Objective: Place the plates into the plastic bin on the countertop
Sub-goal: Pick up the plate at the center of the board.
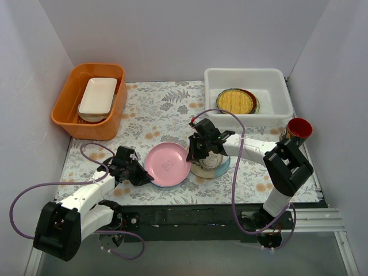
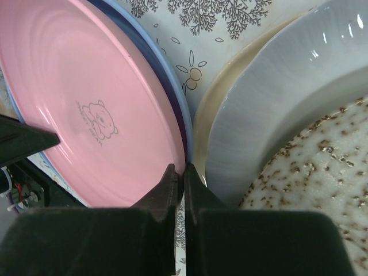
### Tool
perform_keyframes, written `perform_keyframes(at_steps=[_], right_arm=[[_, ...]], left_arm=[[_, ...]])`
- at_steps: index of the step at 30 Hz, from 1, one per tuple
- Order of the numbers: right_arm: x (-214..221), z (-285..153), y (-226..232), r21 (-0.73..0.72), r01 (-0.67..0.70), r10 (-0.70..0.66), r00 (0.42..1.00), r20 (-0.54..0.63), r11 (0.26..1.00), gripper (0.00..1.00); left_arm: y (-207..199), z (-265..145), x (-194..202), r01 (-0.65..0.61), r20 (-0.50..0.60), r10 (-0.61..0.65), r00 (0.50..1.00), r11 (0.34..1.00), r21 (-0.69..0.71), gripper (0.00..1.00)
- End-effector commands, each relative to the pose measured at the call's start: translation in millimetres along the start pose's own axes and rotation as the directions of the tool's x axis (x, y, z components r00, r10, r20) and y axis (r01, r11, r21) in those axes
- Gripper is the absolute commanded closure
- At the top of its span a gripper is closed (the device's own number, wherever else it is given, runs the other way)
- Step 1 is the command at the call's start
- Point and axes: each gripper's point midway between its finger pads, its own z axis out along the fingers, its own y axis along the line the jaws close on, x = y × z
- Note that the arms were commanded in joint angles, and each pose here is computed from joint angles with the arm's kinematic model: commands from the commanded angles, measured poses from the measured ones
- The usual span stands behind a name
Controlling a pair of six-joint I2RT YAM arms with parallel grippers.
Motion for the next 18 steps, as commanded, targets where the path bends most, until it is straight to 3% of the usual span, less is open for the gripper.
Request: perform_keyframes(at_steps=[1, 11, 18], right_arm=[[-21, -13, 8, 0.019, 0.031, -0.032, 0.998, 0.059, 0.999, 0.99], [-28, -21, 17, -0.001, 0.041, -0.041, 0.996, 0.078, 0.999, 0.99], [-28, -25, 22, -0.015, 0.044, -0.042, 0.995, 0.086, 0.999, 0.99]], left_arm=[[-17, -6, -5, -0.023, 0.017, 0.022, 1.0, 0.998, 0.054, 1.0], [-22, -11, -9, -0.044, 0.035, 0.042, 0.999, 0.997, 0.063, 1.0], [-27, -15, -12, -0.065, 0.04, 0.063, 0.997, 0.996, 0.066, 0.79]])
